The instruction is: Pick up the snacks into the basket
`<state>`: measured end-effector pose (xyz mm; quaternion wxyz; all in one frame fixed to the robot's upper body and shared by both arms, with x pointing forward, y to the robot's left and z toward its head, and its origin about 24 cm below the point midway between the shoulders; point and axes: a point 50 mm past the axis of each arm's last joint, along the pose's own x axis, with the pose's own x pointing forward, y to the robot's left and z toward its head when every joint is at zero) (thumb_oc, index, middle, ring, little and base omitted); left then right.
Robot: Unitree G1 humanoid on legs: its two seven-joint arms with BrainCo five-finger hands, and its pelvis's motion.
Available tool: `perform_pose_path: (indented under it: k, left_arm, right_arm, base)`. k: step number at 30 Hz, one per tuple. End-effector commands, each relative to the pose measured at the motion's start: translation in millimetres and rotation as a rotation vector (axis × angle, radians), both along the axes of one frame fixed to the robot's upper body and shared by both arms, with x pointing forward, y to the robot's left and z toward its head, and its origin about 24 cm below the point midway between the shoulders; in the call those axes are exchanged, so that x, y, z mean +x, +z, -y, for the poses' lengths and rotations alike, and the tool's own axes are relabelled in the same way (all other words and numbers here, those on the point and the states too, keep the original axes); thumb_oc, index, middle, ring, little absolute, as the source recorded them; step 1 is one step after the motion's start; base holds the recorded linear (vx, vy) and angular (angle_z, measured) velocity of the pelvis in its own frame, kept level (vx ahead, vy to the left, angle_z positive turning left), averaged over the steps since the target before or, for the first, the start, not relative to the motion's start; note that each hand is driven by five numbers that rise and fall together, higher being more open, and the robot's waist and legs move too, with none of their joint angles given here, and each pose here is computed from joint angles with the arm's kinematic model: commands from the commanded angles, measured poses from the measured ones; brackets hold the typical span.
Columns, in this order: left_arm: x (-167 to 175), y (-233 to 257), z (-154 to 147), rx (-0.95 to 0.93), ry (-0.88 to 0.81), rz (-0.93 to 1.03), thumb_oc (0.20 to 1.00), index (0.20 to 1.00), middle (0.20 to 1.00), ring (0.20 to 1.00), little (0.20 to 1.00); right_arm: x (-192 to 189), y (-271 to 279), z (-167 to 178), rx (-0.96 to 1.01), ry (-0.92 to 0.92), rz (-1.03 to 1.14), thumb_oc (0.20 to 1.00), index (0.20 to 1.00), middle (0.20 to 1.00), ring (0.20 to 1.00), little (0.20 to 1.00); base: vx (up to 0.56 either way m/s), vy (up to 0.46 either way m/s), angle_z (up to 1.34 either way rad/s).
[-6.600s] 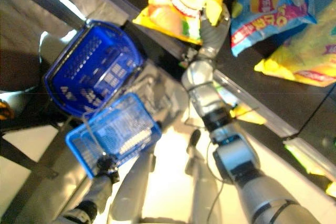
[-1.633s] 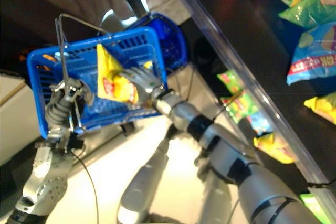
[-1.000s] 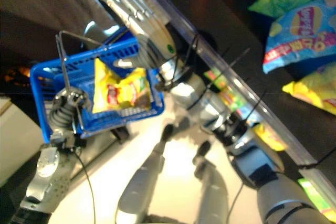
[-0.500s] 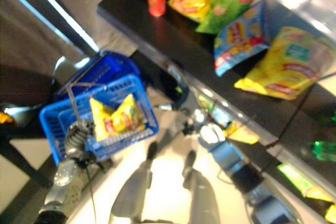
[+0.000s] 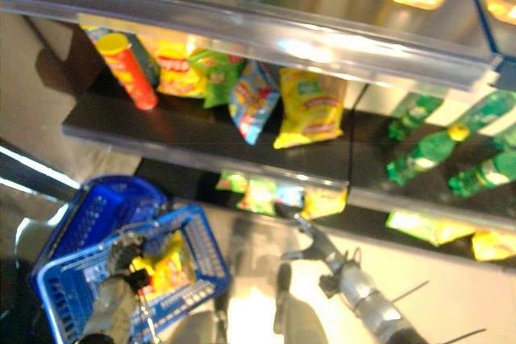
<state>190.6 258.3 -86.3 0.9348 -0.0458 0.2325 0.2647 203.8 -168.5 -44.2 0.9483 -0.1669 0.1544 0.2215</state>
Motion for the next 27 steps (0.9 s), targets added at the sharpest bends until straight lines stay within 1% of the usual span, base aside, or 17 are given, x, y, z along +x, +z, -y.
perform_pose_path:
  k: [1,3,9,12,13,14,16,17,18,20,21,22,23,24,25,26,27]
  left_arm:
    - [-8.2,4.7,-24.8,0.06,0.04,-0.003,0.2,0.2,0.2,0.2,0.2]
    - [-17.4,-2.7,-21.3,0.033,0.042,-0.031,0.2,0.2,0.2,0.2,0.2]
    - [-29.2,-16.5,-15.3,-0.042,0.095,-0.086,0.2,0.2,0.2,0.2,0.2]
    - [-47.9,-33.6,-2.8,-0.134,0.146,-0.154,0.2,0.2,0.2,0.2,0.2]
    - [-59.4,-44.5,6.9,-0.17,0.152,-0.214,0.2,0.2,0.2,0.2,0.2]
    - [-59.1,-44.4,7.0,-0.17,0.152,-0.213,0.2,0.2,0.2,0.2,0.2]
    - [-69.9,-51.8,12.0,-0.211,0.175,-0.251,0.2,0.2,0.2,0.2,0.2]
    - [-79.8,-57.1,13.9,-0.226,0.187,-0.29,0.2,0.2,0.2,0.2,0.2]
    - [-92.0,-63.3,19.2,-0.265,0.194,-0.329,0.2,0.2,0.2,0.2,0.2]
    - [-96.7,-65.2,20.6,-0.274,0.183,-0.346,0.2,0.2,0.2,0.2,0.2]
    - [-104.1,-69.1,22.8,-0.284,0.174,-0.387,0.2,0.2,0.2,0.2,0.2]
    - [-104.1,-69.1,22.9,-0.285,0.173,-0.388,0.2,0.2,0.2,0.2,0.2]
    - [-107.1,-70.4,21.9,-0.283,0.176,-0.41,0.2,0.2,0.2,0.2,0.2]
    - [-107.1,-70.4,21.1,-0.277,0.161,-0.418,0.2,0.2,0.2,0.2,0.2]
    - [-107.2,-70.4,21.1,-0.276,0.161,-0.418,0.2,0.2,0.2,0.2,0.2]
    - [-108.5,-69.7,17.3,-0.254,0.146,-0.428,0.2,0.2,0.2,0.2,0.2]
    - [-108.5,-69.7,17.3,-0.253,0.146,-0.429,0.2,0.2,0.2,0.2,0.2]
  right_arm:
    - [7.0,5.8,-12.8,0.09,-0.011,0.035,1.0,1.0,1.0,1.0,1.0]
    - [0.8,-5.6,-9.3,0.073,-0.042,-0.015,1.0,1.0,1.0,1.0,1.0]
    - [-5.0,-18.1,0.6,0.041,-0.087,-0.074,1.0,1.0,1.0,1.0,1.0]
    - [-17.1,-35.1,15.6,-0.025,-0.138,-0.151,1.0,1.0,1.0,1.0,1.0]
    - [-20.6,-46.3,27.9,-0.102,-0.176,-0.199,1.0,1.0,1.0,1.0,1.0]
    - [-20.4,-46.3,27.9,-0.102,-0.176,-0.198,1.0,1.0,1.0,1.0,1.0]
    - [-23.5,-55.0,37.9,-0.15,-0.211,-0.244,1.0,1.0,1.0,1.0,1.0]
    - [-28.3,-60.4,42.2,-0.163,-0.229,-0.28,1.0,1.0,1.0,1.0,1.0]
    - [-45.8,-74.4,53.8,-0.184,-0.289,-0.376,1.0,1.0,1.0,1.0,1.0]
    - [-51.4,-78.2,55.6,-0.197,-0.29,-0.404,1.0,1.0,1.0,1.0,1.0]
    - [-64.3,-86.4,64.6,-0.225,-0.344,-0.467,1.0,1.0,1.0,1.0,1.0]
    - [-64.3,-86.4,64.7,-0.225,-0.344,-0.467,1.0,1.0,1.0,1.0,1.0]
    - [-78.2,-93.2,68.0,-0.218,-0.396,-0.519,1.0,1.0,1.0,1.0,1.0]
    - [-84.8,-96.5,69.3,-0.196,-0.448,-0.548,1.0,1.0,1.0,1.0,1.0]
    - [-84.9,-96.5,69.3,-0.196,-0.449,-0.548,1.0,1.0,1.0,1.0,1.0]
    - [-94.2,-100.8,70.0,-0.157,-0.518,-0.583,1.0,1.0,1.0,1.0,1.0]
    - [-94.2,-100.8,69.9,-0.157,-0.518,-0.583,1.0,1.0,1.0,1.0,1.0]
  base:
    - [-0.09,-0.172,-0.28]
    - [-0.18,-0.249,-0.27]
    - [-0.23,-0.321,-0.29]
    - [-0.24,-0.328,-0.14]
    - [-0.24,-0.268,-0.21]
    - [-0.35,-0.344,-0.35]
    - [-0.2,-0.229,-0.44]
    - [-0.14,-0.215,-0.56]
    - [-0.14,-0.215,-0.71]
    - [-0.1,-0.108,-0.91]
    - [-0.09,-0.074,-0.54]
    - [-0.13,-0.059,0.03]
    - [-0.07,-0.006,0.31]
    - [-0.07,-0.006,0.47]
    - [-0.04,-0.014,0.7]
    - [-0.02,-0.017,0.73]
    - [-0.09,-0.041,0.54]
